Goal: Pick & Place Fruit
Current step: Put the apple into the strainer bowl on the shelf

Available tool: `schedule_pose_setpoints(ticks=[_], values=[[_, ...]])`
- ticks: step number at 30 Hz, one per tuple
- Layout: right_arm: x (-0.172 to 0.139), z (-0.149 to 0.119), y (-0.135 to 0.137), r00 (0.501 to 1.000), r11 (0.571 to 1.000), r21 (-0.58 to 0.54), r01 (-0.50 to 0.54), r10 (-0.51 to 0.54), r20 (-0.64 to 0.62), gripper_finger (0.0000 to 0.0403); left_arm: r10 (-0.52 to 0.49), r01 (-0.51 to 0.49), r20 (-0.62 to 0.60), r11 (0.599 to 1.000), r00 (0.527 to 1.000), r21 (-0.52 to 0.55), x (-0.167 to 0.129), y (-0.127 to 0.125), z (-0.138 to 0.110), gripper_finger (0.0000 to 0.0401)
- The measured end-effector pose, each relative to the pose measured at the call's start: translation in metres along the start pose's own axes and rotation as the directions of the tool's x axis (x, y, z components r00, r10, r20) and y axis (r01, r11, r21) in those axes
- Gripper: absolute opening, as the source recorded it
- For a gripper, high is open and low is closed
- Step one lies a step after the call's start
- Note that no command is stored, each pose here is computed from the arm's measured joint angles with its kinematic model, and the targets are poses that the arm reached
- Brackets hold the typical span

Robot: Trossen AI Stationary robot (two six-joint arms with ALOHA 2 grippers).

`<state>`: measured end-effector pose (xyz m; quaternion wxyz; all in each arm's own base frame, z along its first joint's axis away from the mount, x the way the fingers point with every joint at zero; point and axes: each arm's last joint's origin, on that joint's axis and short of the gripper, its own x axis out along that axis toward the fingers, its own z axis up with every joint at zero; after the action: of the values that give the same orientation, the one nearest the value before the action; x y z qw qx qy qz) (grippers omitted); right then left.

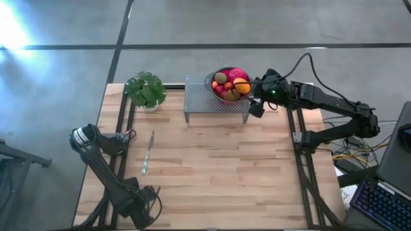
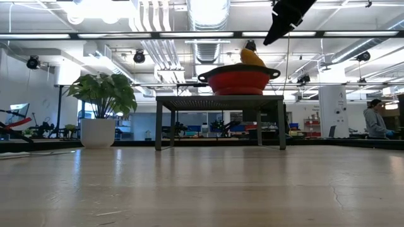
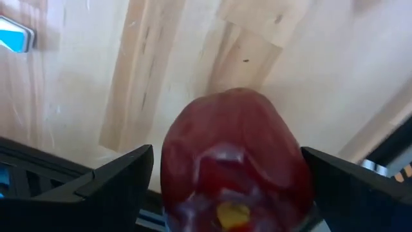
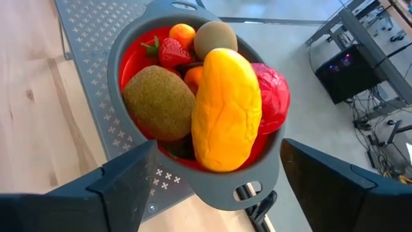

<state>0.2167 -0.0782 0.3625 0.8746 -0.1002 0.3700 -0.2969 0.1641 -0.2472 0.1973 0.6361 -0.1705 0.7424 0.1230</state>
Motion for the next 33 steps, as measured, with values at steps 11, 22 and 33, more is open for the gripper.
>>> schedule_pose_setpoints(ticks=[11, 22, 33], values=[[0.001, -0.001, 0.000, 1.000, 1.000, -0.004, 0.000, 0.000, -0.002, 0.0331, -0.022, 0.022, -0.002, 1.000, 1.000, 0.008, 0.019, 0.005, 0.002, 0.0384], [0.001, -0.001, 0.001, 1.000, 1.000, -0.005, -0.001, 0.001, -0.004, 0.0345, -0.039, 0.040, -0.019, 0.999, 0.999, 0.021, 0.020, 0.004, 0.002, 0.0296], [0.002, -0.002, 0.001, 1.000, 1.000, -0.009, -0.001, 0.001, -0.006, 0.0310, -0.081, 0.081, 0.039, 0.997, 0.996, -0.001, 0.006, 0.009, 0.006, 0.0306]])
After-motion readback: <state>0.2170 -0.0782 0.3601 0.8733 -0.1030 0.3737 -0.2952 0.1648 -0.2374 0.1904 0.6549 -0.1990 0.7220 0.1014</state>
